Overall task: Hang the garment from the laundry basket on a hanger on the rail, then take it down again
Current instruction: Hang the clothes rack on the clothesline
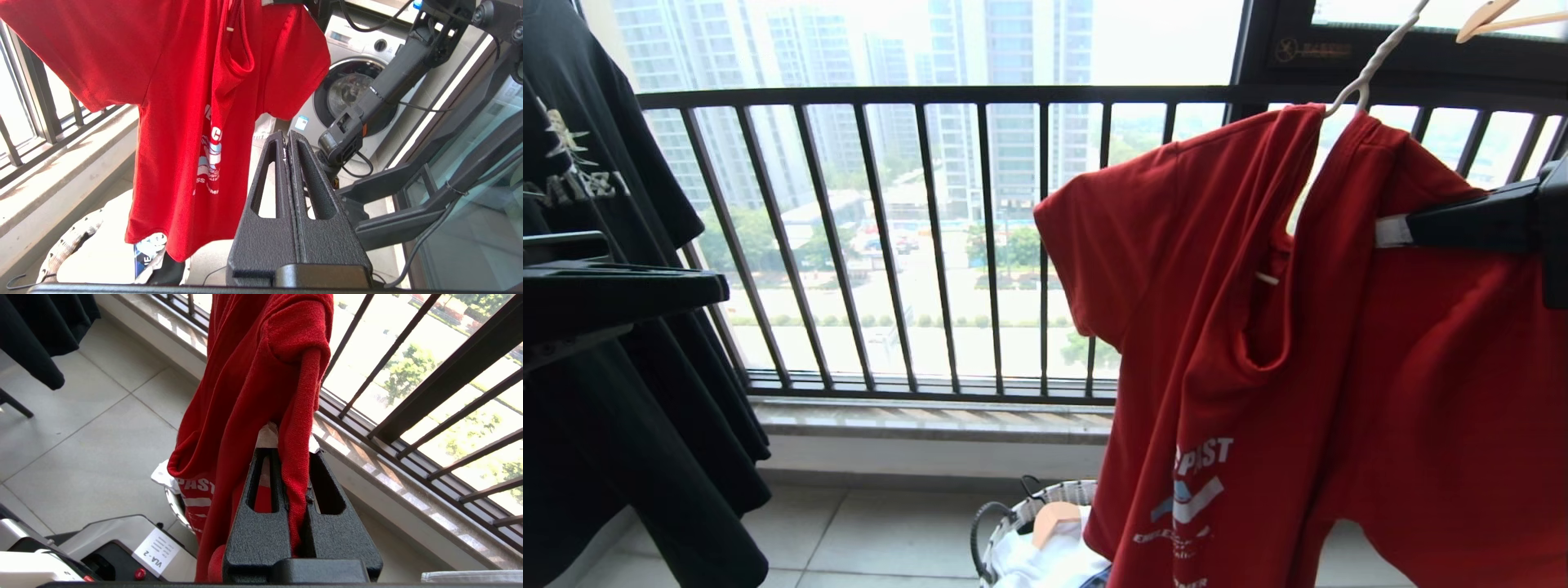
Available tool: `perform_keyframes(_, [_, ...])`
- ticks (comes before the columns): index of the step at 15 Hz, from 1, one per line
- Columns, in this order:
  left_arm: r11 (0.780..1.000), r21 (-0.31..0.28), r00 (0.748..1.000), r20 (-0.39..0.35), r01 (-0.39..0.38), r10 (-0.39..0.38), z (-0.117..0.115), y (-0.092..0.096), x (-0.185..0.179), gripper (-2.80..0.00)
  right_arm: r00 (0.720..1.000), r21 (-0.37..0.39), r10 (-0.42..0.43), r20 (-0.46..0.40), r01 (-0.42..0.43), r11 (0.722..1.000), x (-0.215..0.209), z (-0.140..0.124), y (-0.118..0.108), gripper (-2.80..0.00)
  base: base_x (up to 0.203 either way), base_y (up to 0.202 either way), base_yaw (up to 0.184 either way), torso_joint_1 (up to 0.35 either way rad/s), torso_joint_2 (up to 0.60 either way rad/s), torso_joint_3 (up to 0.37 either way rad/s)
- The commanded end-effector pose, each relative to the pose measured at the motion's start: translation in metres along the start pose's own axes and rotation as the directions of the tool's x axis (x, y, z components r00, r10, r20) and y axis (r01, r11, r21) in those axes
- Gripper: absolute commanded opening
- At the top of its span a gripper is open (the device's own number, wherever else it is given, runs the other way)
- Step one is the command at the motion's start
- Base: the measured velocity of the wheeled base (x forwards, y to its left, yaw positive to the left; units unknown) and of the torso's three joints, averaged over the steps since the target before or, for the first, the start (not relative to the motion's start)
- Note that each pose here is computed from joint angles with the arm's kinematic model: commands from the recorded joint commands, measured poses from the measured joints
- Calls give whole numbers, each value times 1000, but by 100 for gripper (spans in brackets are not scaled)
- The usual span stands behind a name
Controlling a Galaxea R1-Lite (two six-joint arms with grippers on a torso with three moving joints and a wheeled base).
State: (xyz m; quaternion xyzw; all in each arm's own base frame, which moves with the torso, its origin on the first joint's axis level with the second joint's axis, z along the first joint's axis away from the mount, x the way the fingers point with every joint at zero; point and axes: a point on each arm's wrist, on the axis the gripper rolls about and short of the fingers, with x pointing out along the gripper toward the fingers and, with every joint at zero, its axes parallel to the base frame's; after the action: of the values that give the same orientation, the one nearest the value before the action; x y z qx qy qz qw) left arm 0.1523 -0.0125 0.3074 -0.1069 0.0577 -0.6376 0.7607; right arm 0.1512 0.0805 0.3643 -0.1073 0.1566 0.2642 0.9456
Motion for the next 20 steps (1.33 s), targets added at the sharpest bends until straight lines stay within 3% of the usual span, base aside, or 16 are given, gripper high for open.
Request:
perform_keyframes(1, [999,-49,999,46,-15,17,-3,12,17,-280,1000,-1,-6,-5,6,1000,-2,-2,0,-280,0,0,0,152,-458,-312])
perform_keyframes(5, [987,-148,991,111,-57,74,-13,32,58,-280,999,1,-36,-9,36,999,-8,-6,1,-280,0,0,0,167,-468,-307])
perform_keyframes(8, [977,-169,975,153,-132,159,-21,35,82,-280,995,1,-99,-12,99,995,-13,-9,0,-280,0,0,0,192,-493,-305])
perform_keyframes(12, [973,-170,971,154,-158,185,-27,28,81,-280,992,0,-123,-13,123,992,-18,-11,0,-280,0,0,0,209,-512,-302])
perform_keyframes(15, [953,-198,950,168,-230,263,-35,25,77,-280,991,-2,-124,-48,124,992,-19,-25,2,-280,0,0,0,230,-536,-313])
perform_keyframes(20, [933,-270,958,92,-238,271,-43,20,94,-280,989,-3,-124,-83,124,992,-28,-45,5,-280,0,0,0,251,-566,-315])
